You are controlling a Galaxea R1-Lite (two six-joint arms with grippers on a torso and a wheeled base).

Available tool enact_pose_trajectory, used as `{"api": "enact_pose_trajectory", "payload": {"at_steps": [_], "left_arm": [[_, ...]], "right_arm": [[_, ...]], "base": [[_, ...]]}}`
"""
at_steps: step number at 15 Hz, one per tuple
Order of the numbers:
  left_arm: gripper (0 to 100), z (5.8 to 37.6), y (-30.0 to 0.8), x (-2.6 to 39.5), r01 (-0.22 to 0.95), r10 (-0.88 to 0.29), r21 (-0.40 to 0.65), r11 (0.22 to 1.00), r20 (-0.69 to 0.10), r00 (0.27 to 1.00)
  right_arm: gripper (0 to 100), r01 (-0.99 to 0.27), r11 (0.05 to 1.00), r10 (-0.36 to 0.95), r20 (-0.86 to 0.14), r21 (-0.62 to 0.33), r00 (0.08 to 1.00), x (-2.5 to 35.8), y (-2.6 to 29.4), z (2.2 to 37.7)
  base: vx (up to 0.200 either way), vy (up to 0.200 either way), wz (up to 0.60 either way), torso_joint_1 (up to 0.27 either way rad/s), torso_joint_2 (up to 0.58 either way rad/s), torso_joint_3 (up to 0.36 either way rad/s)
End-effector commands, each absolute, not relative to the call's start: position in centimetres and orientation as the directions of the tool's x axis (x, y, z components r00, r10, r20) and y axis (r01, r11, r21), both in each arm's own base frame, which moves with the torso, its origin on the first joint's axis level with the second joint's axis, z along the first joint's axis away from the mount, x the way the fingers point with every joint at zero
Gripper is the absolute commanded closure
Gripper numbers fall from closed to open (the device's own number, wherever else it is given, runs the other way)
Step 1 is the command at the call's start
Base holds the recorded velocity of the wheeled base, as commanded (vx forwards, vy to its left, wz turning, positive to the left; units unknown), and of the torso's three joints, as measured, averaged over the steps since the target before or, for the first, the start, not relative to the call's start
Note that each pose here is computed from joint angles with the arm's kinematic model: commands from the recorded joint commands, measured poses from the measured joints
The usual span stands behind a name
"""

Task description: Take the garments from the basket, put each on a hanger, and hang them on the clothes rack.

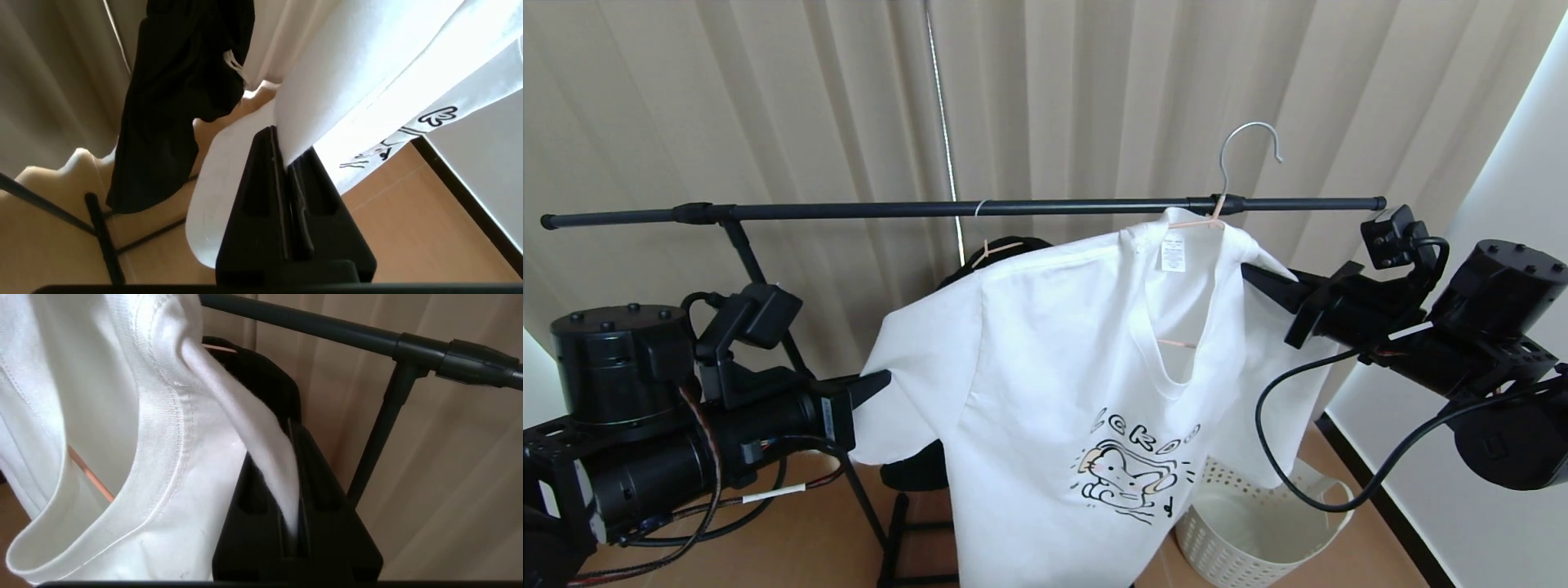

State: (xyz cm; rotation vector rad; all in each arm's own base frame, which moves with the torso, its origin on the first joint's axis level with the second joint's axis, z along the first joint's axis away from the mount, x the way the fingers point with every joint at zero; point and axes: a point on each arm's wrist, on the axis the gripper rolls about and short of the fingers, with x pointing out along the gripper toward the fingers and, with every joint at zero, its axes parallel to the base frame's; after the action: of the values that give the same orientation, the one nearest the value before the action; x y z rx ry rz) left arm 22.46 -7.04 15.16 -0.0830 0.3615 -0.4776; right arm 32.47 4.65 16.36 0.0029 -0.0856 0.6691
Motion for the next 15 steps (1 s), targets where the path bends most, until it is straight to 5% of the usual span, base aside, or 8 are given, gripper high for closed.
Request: {"api": "enact_pose_trajectory", "payload": {"at_steps": [1, 15], "left_arm": [[100, 15.0, -6.9, 22.3, 0.431, -0.461, -0.164, 0.887, -0.328, 0.825], [100, 14.1, -5.8, 21.8, 0.377, -0.425, -0.199, 0.905, -0.358, 0.831]], "right_arm": [[100, -0.619, 0.785, 0.618, 0.083, -0.022, 0.781, 32.6, 4.6, 16.4], [100, -0.599, 0.801, 0.595, 0.1, 0.003, 0.797, 33.0, 3.2, 16.9]], "base": [[0.0, 0.0, 0.0, 0.0, 0.0, 0.0], [0.0, 0.0, 0.0, 0.0, 0.0, 0.0]]}}
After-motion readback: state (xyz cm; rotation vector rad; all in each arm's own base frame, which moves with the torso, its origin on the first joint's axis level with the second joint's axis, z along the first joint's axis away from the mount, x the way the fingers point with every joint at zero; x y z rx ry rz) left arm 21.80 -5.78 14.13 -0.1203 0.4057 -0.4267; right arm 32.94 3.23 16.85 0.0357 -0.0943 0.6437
